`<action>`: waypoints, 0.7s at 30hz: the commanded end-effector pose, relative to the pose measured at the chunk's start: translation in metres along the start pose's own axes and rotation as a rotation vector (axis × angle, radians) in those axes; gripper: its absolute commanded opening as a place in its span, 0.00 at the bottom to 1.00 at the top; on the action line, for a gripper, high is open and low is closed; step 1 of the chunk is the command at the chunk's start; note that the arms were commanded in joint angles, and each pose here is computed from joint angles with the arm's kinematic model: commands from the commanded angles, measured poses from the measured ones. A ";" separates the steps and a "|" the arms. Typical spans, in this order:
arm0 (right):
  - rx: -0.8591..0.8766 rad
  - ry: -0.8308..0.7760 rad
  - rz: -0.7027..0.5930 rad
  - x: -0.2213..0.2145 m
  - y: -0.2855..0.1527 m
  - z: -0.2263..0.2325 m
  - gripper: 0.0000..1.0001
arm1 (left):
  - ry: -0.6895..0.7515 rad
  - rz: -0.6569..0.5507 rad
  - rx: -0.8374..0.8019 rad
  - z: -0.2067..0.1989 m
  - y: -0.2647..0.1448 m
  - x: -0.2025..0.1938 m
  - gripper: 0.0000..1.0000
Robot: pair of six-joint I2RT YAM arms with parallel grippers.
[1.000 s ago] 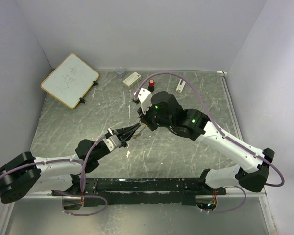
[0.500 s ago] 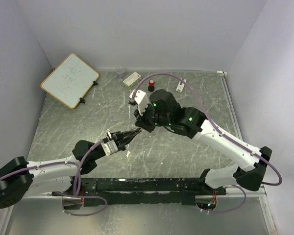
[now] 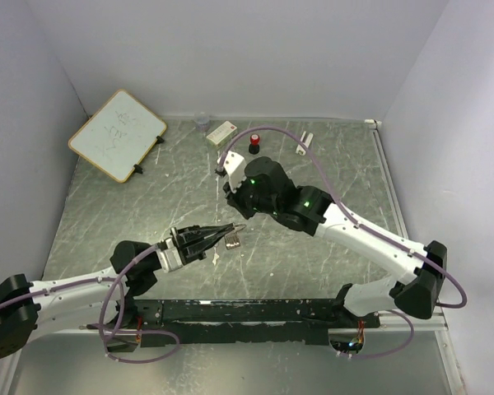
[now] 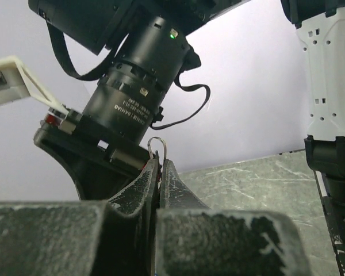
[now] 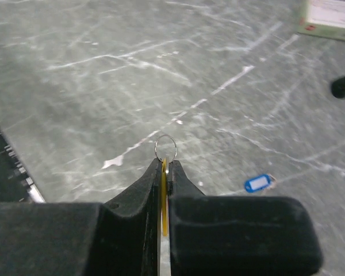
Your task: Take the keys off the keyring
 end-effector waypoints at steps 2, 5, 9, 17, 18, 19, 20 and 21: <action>-0.313 0.063 -0.096 0.007 -0.012 -0.032 0.00 | 0.004 -0.008 0.015 -0.001 -0.003 -0.001 0.07; -0.428 0.088 -0.145 0.010 -0.026 -0.042 0.00 | -0.009 0.041 0.054 0.000 -0.007 -0.012 0.07; -0.559 0.123 -0.189 0.008 -0.045 -0.053 0.00 | -0.031 0.131 0.119 0.002 -0.013 -0.031 0.07; -0.661 0.210 -0.139 -0.040 -0.041 -0.069 0.00 | -0.128 0.376 0.393 0.016 -0.024 -0.078 0.07; -0.646 0.222 -0.131 -0.047 -0.037 -0.070 0.00 | -0.143 0.392 0.407 0.018 -0.024 -0.082 0.07; -0.633 0.236 -0.117 -0.056 -0.032 -0.072 0.00 | -0.172 0.406 0.425 0.021 -0.026 -0.087 0.07; -0.620 0.251 -0.122 -0.061 -0.028 -0.073 0.00 | -0.198 0.417 0.442 0.024 -0.028 -0.092 0.07; -0.603 0.259 -0.112 -0.067 -0.023 -0.074 0.00 | -0.223 0.418 0.456 0.027 -0.031 -0.096 0.07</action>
Point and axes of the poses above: each gripper's point midway between its finger pads, its own y axis out along the fingers, its own z axis along the line the jaws close on, x = y × z, the point moved 9 cm from there along -y, back along the fingers, and after that the axes turned 7 degrees about -y, right-handed, at the moved point
